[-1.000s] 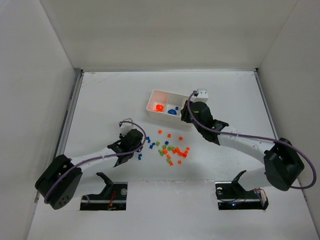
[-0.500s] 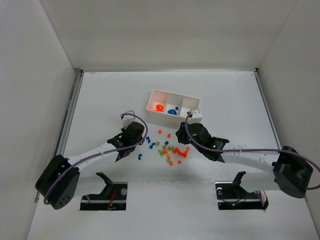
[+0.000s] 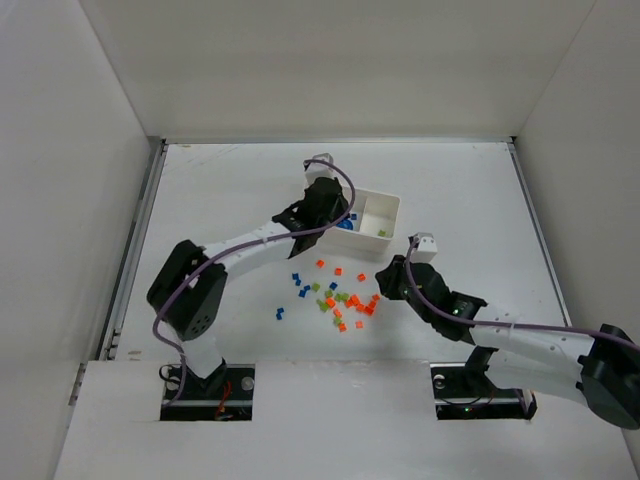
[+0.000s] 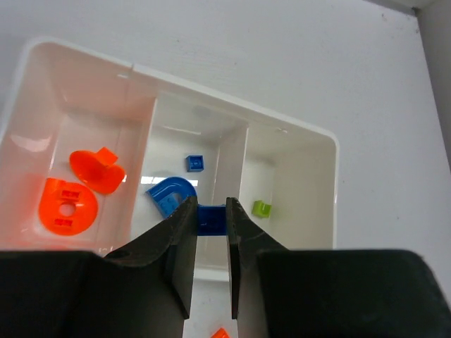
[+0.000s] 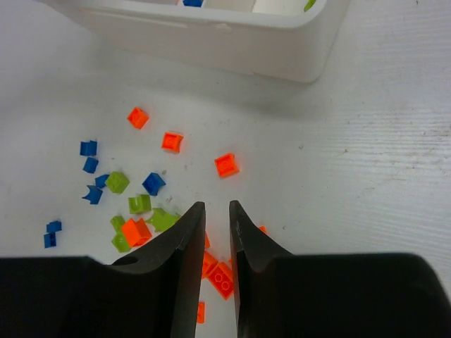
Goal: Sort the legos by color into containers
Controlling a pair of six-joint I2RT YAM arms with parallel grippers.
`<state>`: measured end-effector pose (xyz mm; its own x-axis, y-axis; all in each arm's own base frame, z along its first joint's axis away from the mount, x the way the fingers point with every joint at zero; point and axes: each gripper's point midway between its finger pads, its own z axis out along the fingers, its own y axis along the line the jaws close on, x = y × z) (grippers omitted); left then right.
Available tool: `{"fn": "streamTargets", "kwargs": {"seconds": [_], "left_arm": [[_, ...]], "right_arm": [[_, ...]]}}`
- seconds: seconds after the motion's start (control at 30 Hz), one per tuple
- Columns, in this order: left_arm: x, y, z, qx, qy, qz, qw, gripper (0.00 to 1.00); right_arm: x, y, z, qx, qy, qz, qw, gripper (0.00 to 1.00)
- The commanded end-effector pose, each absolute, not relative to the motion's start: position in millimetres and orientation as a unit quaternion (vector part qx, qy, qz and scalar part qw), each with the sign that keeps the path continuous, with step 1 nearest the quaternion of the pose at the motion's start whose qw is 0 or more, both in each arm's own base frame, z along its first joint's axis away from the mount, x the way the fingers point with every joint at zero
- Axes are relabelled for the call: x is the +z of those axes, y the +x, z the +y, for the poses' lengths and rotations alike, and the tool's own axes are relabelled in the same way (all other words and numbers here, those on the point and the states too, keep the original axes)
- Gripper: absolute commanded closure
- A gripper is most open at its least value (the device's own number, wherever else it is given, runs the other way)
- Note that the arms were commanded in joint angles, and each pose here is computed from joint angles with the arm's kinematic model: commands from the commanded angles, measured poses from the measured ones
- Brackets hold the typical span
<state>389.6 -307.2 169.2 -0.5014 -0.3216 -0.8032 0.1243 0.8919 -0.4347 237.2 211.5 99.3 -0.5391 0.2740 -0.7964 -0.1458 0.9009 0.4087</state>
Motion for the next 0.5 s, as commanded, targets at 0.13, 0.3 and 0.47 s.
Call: {"fn": "streamTargets", "kwargs": {"seconds": [0.13, 0.3, 0.47], "left_arm": [[158.9, 421.2, -348.6, -0.238, -0.031, 0.839, 0.488, 0.78], [167.0, 420.7, -335.8, -0.230, -0.040, 0.834, 0.500, 0.64], [180.5, 408.2, -305.4, -0.225, -0.052, 0.828, 0.511, 0.62]], "right_arm": [[116.9, 239.1, 208.2, 0.230, 0.055, 0.836, 0.495, 0.73], [127.3, 240.1, 227.7, 0.247, 0.022, 0.832, 0.496, 0.70], [119.8, 234.3, 270.9, 0.263, -0.034, 0.841, 0.471, 0.71]]}}
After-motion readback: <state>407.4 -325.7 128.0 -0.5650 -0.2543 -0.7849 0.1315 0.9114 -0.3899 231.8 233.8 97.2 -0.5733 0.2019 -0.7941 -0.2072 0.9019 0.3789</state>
